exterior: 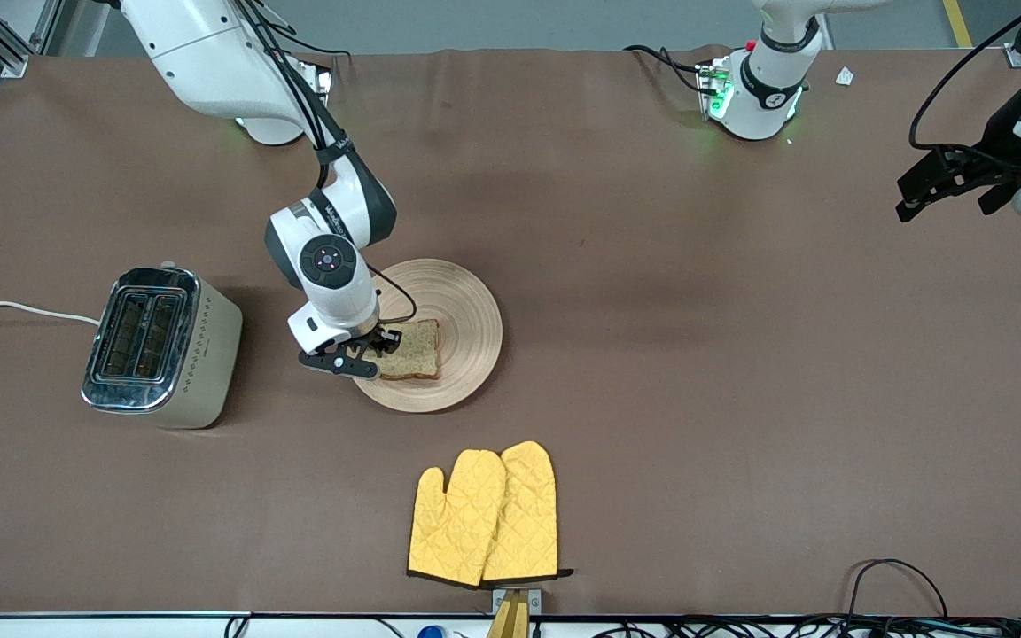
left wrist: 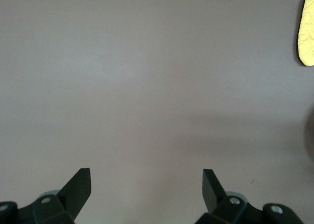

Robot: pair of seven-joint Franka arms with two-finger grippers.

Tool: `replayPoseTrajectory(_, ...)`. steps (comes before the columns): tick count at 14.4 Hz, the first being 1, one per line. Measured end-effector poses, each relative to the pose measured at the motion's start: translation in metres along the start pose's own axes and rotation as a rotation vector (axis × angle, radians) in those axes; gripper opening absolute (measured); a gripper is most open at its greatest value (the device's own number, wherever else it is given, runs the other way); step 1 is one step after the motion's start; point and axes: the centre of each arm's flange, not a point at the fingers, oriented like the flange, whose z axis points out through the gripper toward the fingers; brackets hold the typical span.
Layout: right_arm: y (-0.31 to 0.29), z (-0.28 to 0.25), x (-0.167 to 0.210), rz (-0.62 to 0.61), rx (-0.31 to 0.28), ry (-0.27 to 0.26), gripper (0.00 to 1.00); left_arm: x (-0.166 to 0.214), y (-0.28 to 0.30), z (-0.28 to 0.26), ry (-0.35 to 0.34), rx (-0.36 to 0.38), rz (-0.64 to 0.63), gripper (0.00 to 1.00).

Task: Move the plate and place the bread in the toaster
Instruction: 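Close the right gripper on the bread slice's crust edge, then lift the bread slice off the plate with the right gripper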

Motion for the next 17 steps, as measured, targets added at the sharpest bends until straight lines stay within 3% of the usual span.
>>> replayPoseTrajectory(5, -0.0023, 0.0096, -0.0001, -0.004, 0.010, 0.007, 0.45, 0.0015, 0.0001, 0.0029, -0.005, 0.000, 0.000, 1.00)
replayPoseTrajectory(6, -0.0023, 0.0095, 0.0000, -0.004, 0.010, 0.007, 0.38, 0.0017, 0.0001, 0.0032, -0.006, 0.000, 0.000, 1.00)
replayPoseTrajectory(7, -0.0023, 0.0095, 0.0000, -0.004, 0.010, 0.007, 0.38, 0.0018, 0.0002, 0.0034, -0.006, 0.000, 0.000, 1.00)
replayPoseTrajectory(10, -0.0026, 0.0093, 0.0000, -0.006, 0.011, 0.008, 0.18, 0.0017, 0.0008, 0.0035, -0.006, 0.000, 0.001, 1.00)
replayPoseTrajectory(11, -0.0025, 0.0093, 0.0000, -0.006, 0.010, 0.008, 0.17, 0.0018, 0.0009, 0.0036, -0.007, 0.000, 0.001, 1.00)
replayPoseTrajectory(13, -0.0021, 0.0093, 0.0002, -0.006, 0.010, 0.008, 0.05, 0.0019, 0.0011, 0.0039, -0.007, 0.000, 0.002, 1.00)
replayPoseTrajectory(17, -0.0017, 0.0094, 0.0003, -0.006, 0.007, 0.006, 0.04, 0.0035, 0.0024, 0.0074, -0.014, 0.001, 0.004, 1.00)
